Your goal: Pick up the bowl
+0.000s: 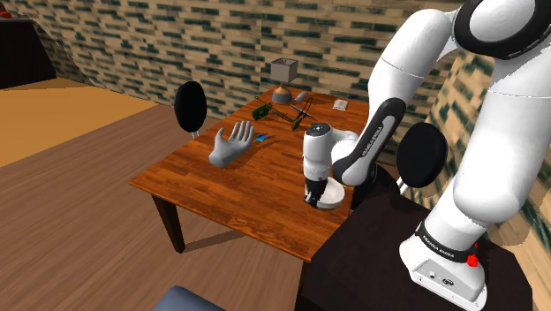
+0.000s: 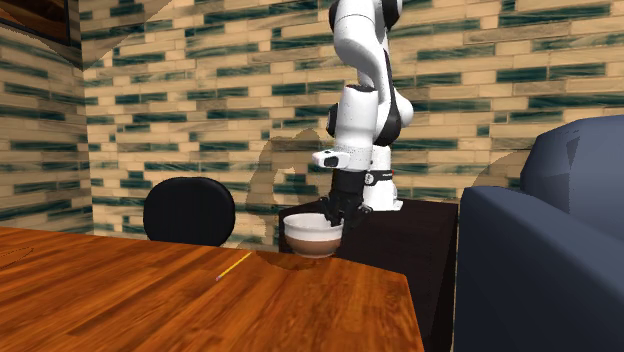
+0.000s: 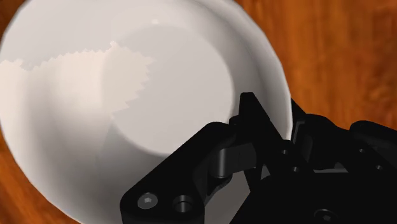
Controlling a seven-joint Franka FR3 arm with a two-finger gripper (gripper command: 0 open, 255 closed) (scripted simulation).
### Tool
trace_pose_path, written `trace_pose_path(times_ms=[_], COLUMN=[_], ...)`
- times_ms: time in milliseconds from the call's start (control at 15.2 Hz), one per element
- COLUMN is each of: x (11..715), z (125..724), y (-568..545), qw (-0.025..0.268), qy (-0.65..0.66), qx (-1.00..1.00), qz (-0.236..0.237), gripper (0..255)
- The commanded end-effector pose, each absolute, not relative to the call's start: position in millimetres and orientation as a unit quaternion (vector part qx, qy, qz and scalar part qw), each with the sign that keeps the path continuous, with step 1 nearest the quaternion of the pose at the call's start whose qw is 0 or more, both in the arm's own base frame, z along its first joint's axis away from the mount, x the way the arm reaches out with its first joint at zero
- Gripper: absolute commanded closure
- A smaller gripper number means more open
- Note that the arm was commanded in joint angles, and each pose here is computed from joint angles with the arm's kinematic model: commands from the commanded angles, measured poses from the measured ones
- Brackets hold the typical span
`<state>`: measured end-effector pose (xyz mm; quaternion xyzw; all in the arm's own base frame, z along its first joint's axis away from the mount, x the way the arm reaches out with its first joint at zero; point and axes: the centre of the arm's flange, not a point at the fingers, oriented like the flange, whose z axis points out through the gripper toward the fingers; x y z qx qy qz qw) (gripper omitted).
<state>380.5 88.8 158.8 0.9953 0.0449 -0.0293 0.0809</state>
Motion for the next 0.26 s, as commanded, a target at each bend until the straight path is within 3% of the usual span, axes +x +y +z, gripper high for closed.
trace_pose_path(times_ms=[0,198], x=[381.4,381.4], z=[169.5,175.6], y=[89.5,89.5], qw=[0.081,0.081], qy=[0.045,0.045], qx=[0.995,0.995], qz=[-0.030,-0.030], gripper=[255,255])
